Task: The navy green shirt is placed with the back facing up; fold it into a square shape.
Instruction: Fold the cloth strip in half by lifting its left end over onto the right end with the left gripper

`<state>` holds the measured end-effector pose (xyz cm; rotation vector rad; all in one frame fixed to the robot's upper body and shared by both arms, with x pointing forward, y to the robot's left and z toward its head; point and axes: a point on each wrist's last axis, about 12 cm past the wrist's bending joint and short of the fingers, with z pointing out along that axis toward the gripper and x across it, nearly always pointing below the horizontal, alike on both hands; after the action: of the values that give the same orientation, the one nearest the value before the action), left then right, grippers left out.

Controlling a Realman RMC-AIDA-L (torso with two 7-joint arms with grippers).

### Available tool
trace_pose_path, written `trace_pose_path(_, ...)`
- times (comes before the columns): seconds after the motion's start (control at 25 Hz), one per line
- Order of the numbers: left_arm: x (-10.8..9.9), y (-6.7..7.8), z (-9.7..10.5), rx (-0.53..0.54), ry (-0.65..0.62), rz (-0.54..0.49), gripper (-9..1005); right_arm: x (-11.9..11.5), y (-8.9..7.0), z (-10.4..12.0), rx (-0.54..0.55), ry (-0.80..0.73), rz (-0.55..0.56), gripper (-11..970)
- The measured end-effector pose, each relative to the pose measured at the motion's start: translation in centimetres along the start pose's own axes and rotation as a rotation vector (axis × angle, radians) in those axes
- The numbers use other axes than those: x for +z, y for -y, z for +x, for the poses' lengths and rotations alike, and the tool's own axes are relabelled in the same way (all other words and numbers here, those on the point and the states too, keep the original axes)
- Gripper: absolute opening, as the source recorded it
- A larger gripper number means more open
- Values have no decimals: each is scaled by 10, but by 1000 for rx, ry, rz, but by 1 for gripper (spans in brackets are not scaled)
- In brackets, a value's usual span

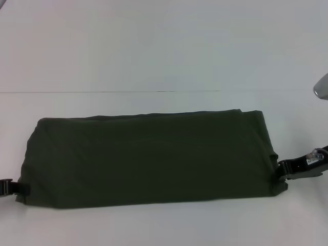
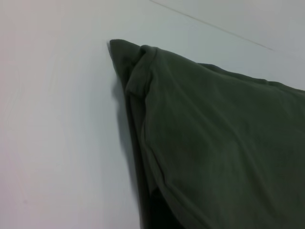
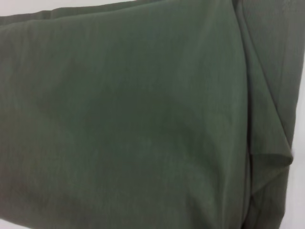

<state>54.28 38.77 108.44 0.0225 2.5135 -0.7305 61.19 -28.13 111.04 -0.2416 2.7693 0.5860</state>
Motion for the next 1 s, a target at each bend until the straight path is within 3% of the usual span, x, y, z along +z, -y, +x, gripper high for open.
trace_pose_path(0.12, 0, 0, 0, -1, 0, 0, 59, 0, 0, 0, 1, 1, 1, 74)
trace_pose_path(1.0, -5, 5, 3, 3, -33, 45, 58, -9, 5, 7, -21, -42, -26, 1)
